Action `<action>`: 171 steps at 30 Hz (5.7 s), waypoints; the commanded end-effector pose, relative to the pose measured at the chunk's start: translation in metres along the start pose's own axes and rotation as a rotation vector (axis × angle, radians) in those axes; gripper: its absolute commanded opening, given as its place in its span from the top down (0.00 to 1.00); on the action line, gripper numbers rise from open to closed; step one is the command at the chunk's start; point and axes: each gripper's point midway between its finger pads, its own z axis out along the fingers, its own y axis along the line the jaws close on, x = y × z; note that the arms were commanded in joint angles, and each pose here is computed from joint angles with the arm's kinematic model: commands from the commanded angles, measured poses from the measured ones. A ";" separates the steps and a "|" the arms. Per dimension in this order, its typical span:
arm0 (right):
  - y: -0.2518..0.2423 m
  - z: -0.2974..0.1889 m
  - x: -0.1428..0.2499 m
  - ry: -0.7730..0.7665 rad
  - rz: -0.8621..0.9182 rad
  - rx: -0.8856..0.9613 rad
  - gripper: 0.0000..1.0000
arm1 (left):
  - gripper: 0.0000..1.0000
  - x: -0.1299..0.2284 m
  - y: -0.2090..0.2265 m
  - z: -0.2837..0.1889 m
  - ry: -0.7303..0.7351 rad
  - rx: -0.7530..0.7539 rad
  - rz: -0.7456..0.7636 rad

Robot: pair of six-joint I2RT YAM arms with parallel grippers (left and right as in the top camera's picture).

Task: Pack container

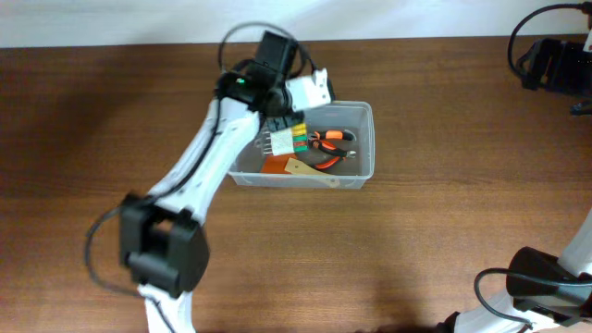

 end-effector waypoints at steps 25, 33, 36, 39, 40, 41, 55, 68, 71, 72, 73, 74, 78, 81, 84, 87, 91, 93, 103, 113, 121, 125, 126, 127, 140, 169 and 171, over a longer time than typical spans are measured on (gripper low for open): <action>0.004 0.003 0.002 0.012 -0.007 -0.019 0.02 | 0.24 0.041 -0.038 0.051 0.185 0.196 -0.098; 0.043 0.010 0.004 0.038 -0.229 -0.002 0.01 | 0.01 0.021 0.028 -0.038 0.129 0.013 -0.290; 0.091 0.019 -0.001 0.013 -0.354 -0.093 0.02 | 0.01 0.036 0.062 -0.082 0.090 -0.078 -0.427; 0.126 0.025 -0.017 -0.064 -0.412 -0.165 0.01 | 0.01 0.057 0.084 -0.102 0.036 -0.098 -0.546; 0.137 0.031 -0.024 -0.092 -0.434 -0.177 0.01 | 0.01 0.064 0.088 -0.106 0.014 -0.087 -0.581; 0.142 0.034 -0.026 -0.100 -0.443 -0.178 0.01 | 0.01 0.072 0.093 -0.108 -0.003 -0.079 -0.619; 0.124 0.057 -0.013 0.000 -0.355 -0.065 0.02 | 0.01 0.159 0.102 -0.164 0.096 -0.145 -0.847; 0.102 -0.035 0.033 -0.100 -0.333 -0.008 0.01 | 0.01 0.148 0.056 -0.248 0.023 -0.238 -0.827; 0.098 -0.036 0.063 -0.095 -0.329 -0.009 0.02 | 0.01 0.154 0.034 -0.248 0.009 -0.256 -0.823; 0.097 -0.037 0.075 -0.098 -0.328 -0.010 0.02 | 0.01 0.157 0.024 -0.246 0.003 -0.263 -0.824; 0.096 -0.038 0.082 -0.102 -0.327 -0.009 0.02 | 0.01 0.159 0.017 -0.245 -0.006 -0.272 -0.830; 0.094 -0.038 0.093 -0.108 -0.327 -0.005 0.02 | 0.01 0.161 0.009 -0.244 -0.014 -0.282 -0.827; 0.090 -0.036 0.133 -0.156 -0.335 -0.002 0.01 | 0.01 0.170 -0.020 -0.242 -0.064 -0.347 -0.808; 0.091 -0.024 0.169 -0.191 -0.362 -0.014 0.01 | 0.01 0.180 -0.042 -0.241 -0.092 -0.412 -0.795; 0.085 -0.010 0.197 -0.227 -0.376 0.018 0.02 | 0.01 0.186 -0.054 -0.240 -0.139 -0.489 -0.776; 0.074 0.001 0.218 -0.257 -0.376 0.065 0.01 | 0.01 0.195 -0.066 -0.238 -0.157 -0.556 -0.768; 0.071 0.004 0.232 -0.310 -0.373 0.065 0.02 | 0.01 0.209 -0.074 -0.235 -0.160 -0.652 -0.766; 0.071 0.001 0.233 -0.338 -0.372 0.066 0.01 | 0.01 0.212 -0.076 -0.234 -0.165 -0.674 -0.765; 0.071 0.000 0.235 -0.342 -0.371 0.066 0.01 | 0.01 0.219 -0.084 -0.220 -0.127 -0.635 -0.776; 0.071 0.000 0.235 -0.342 -0.371 0.066 0.01 | 0.01 0.223 -0.094 -0.214 -0.093 -0.597 -0.786; 0.071 0.000 0.235 -0.342 -0.371 0.065 0.01 | 0.01 0.223 -0.094 -0.214 -0.090 -0.594 -0.787; 0.067 -0.007 0.233 -0.372 -0.359 0.079 0.01 | 0.01 0.223 -0.094 -0.214 -0.090 -0.594 -0.787; 0.069 -0.011 0.235 -0.383 -0.357 0.069 0.01 | 0.01 0.223 -0.094 -0.214 -0.090 -0.594 -0.787; 0.071 -0.015 0.239 -0.390 -0.363 0.054 0.01 | 0.01 0.223 -0.094 -0.214 -0.090 -0.594 -0.787; 0.094 0.005 0.276 -0.610 -0.493 -0.081 0.01 | 0.01 0.223 -0.094 -0.214 -0.090 -0.594 -0.787; 0.089 0.058 0.273 -0.717 -0.327 -0.103 0.01 | 0.01 0.223 -0.094 -0.214 -0.090 -0.594 -0.787; 0.089 0.058 0.273 -0.716 -0.327 -0.103 0.02 | 0.01 0.223 -0.094 -0.214 -0.090 -0.594 -0.787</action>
